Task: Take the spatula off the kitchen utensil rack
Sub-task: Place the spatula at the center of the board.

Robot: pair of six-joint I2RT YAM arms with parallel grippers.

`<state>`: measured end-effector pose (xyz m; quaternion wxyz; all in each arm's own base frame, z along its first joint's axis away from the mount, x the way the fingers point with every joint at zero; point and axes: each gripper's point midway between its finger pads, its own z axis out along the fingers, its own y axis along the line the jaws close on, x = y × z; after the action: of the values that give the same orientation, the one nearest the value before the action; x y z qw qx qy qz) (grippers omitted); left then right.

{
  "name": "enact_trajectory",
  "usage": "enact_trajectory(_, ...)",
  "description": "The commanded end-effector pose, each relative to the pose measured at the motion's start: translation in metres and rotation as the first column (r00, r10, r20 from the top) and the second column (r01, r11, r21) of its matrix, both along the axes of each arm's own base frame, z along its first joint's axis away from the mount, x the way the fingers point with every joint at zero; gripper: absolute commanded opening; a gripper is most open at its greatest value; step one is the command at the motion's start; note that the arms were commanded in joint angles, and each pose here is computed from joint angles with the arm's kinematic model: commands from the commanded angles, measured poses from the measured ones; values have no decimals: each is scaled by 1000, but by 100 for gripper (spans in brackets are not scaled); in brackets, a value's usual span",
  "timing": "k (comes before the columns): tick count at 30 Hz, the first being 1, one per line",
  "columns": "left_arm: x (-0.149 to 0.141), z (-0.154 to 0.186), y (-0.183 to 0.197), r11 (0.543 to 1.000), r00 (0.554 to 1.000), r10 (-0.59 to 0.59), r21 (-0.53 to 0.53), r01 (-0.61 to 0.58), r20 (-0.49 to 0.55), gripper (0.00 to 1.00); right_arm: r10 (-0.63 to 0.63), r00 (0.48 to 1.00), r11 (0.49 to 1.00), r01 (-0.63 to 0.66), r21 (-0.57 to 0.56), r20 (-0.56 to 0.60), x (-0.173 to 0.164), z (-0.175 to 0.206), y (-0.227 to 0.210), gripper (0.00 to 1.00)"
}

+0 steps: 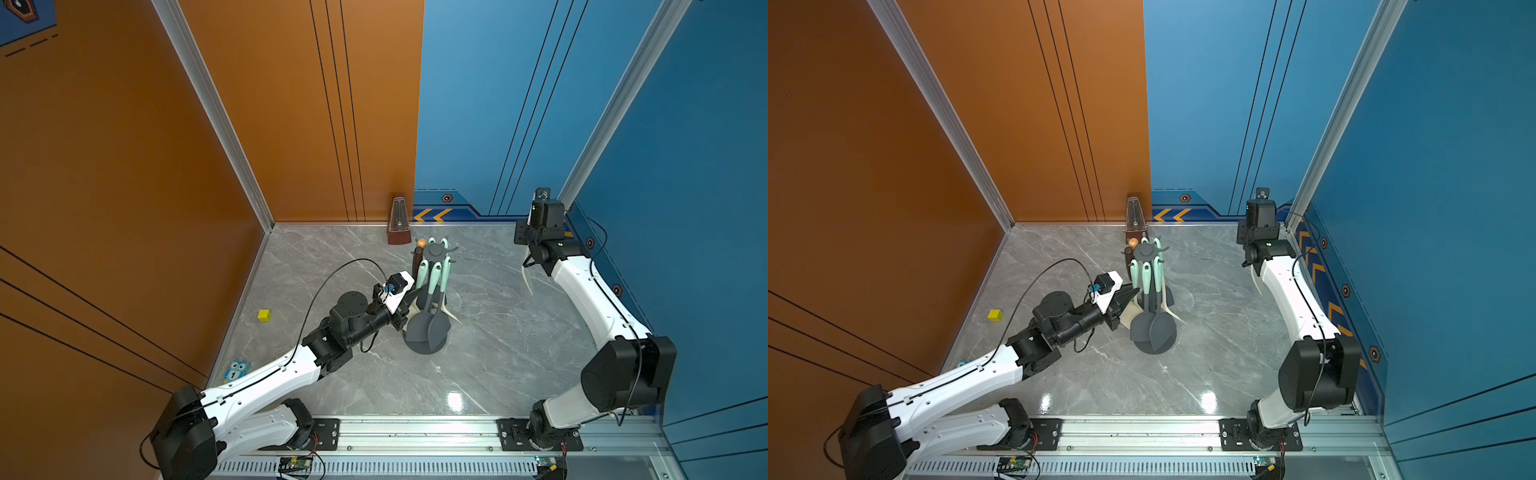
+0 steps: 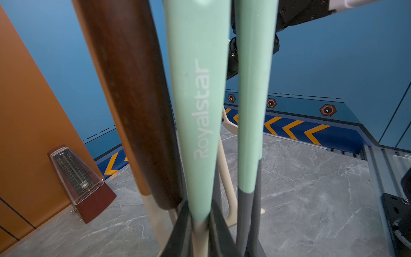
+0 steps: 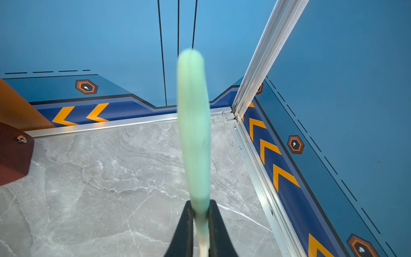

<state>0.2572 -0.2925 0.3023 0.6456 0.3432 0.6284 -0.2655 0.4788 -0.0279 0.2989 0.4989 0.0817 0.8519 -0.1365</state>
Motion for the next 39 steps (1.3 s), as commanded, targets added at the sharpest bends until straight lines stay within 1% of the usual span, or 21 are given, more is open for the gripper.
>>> enact_trajectory(1, -1, -3, 3, 1000, 1000, -4, -3, 4, -3, 17, -65, 996, 995, 60, -78, -59, 5, 5, -17, 0)
enact_trajectory(7, -2, -5, 4, 1000, 1000, -5, -1, 5, -6, 17, -94, 983, 990, 75, -121, -156, 30, -15, -25, 0)
enact_trajectory(8, -2, -6, 4, 1000, 1000, -3, 1, 3, -6, 17, -100, 984, 989, 82, -123, -147, 36, -10, -27, 0)
enact_trajectory(11, -1, -7, 4, 1000, 1000, -2, 5, 2, -6, 18, -122, 975, 986, 97, -136, -188, 46, -22, -34, 0)
enact_trajectory(14, -1, -10, 2, 1000, 1000, -4, 11, 5, -12, 18, -139, 965, 985, 112, -132, -222, 58, -32, -41, 0)
enact_trajectory(18, 0, -14, -1, 1000, 1000, -10, 19, 10, -21, 18, -151, 959, 986, 129, -104, -240, 73, -46, -47, 0)
enact_trajectory(19, 0, -15, -2, 1000, 1000, -11, 21, 12, -22, 18, -155, 952, 986, 132, -103, -263, 78, -59, -48, 0)
enact_trajectory(25, 1, -19, -5, 999, 1000, -12, 30, 13, -29, 18, -160, 930, 987, 139, -85, -332, 96, -96, -56, 0)
enact_trajectory(27, 2, -21, -6, 999, 999, -12, 37, 13, -32, 18, -161, 922, 986, 134, -98, -352, 100, -108, -58, 0)
enact_trajectory(35, 7, -31, -8, 998, 999, 0, 58, 2, -48, 18, -182, 888, 983, 151, -107, -421, 112, -153, -70, 0)
enact_trajectory(39, 9, -33, -9, 998, 999, 7, 65, -4, -47, 18, -187, 873, 982, 163, -91, -451, 115, -174, -78, 0)
